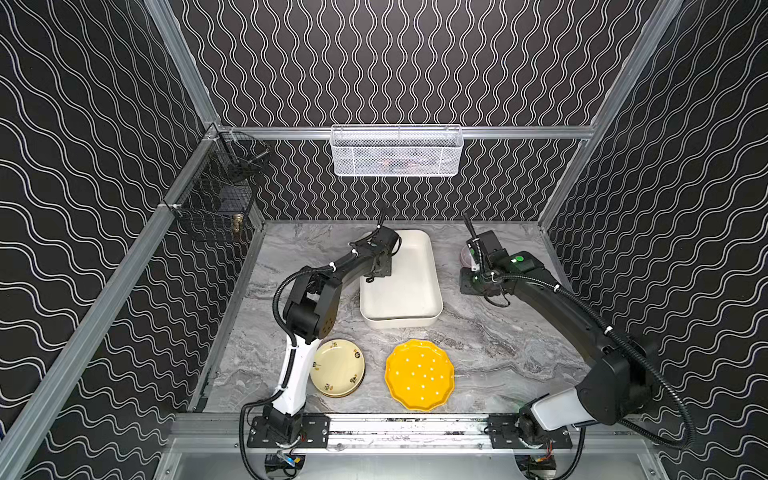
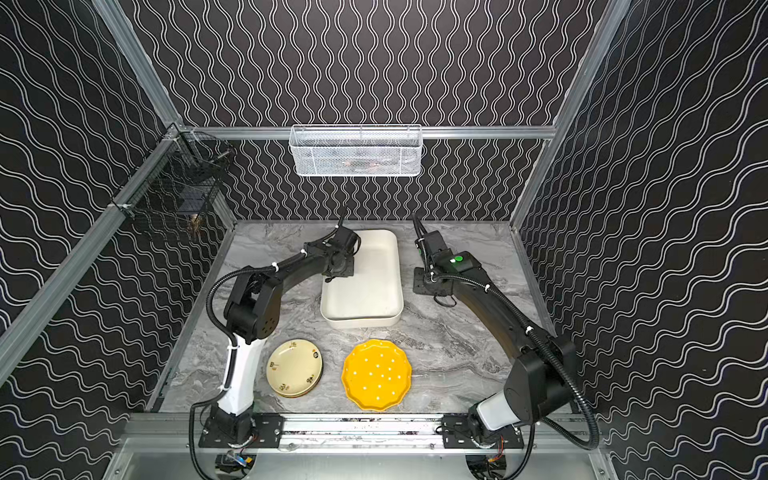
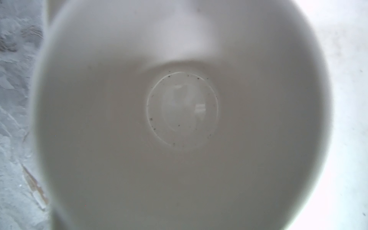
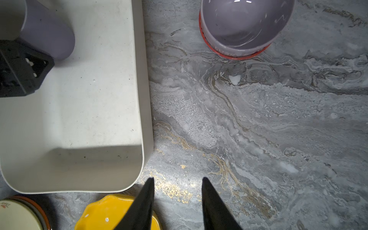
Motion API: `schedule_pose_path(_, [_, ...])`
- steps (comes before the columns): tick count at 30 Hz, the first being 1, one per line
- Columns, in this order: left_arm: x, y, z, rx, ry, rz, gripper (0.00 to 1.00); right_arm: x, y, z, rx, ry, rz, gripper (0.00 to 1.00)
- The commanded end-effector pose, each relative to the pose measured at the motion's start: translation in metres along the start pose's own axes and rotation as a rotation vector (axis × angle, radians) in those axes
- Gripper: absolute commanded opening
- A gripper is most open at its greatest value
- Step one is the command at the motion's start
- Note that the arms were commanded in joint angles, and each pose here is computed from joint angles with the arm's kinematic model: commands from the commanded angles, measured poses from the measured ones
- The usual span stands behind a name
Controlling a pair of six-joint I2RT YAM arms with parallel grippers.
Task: Place the mixed dishes into the plastic bin
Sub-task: 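Move both grippers toward the yellow dotted plate nearest the robot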
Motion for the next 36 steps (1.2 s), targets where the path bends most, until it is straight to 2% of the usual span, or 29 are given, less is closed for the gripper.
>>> schedule_pose_path(1, [0.003, -0.007, 0.004, 0.006, -0.008, -0.013, 0.36, 0.0, -0.002, 0.002, -0.003, -0.009, -0.007, 0.42])
schedule_pose_path(8, [-0.008, -0.014, -0.003, 0.026, 0.074, -0.038, 0.61, -0.004, 0.0, 0.001, -0.006, -0.017, -0.017, 0.47])
schedule_pose_path(15, [-0.042, -0.02, -0.006, 0.045, 0.137, -0.073, 0.79, -0.007, 0.006, 0.001, 0.006, -0.046, -0.018, 0.56])
schedule_pose_path(21, [-0.091, -0.015, -0.011, 0.042, 0.24, -0.111, 0.83, -0.008, 0.022, -0.003, 0.018, -0.06, 0.022, 0.56])
schedule_pose_path(26, [-0.13, 0.029, -0.018, 0.123, 0.258, -0.105, 0.84, -0.002, 0.06, -0.006, 0.053, -0.148, 0.076, 0.56])
schedule_pose_path(29, [-0.15, 0.073, -0.023, 0.161, 0.288, -0.09, 0.82, 0.01, 0.096, -0.008, 0.058, -0.146, 0.133, 0.56])
schedule_pose_path(36, [-0.183, 0.174, -0.016, 0.122, 0.419, -0.038, 0.74, 0.026, 0.165, 0.008, 0.018, -0.155, 0.201, 0.56])
Point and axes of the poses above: each gripper's point midway between its finger pads, its own x axis out along the fingers, its own z axis along the line the jaws close on, y = z × x, the point moved 5 cm from there along -x, back along the fingers, and after that the axes turned 1 degree about x, right-handed, at the moved point
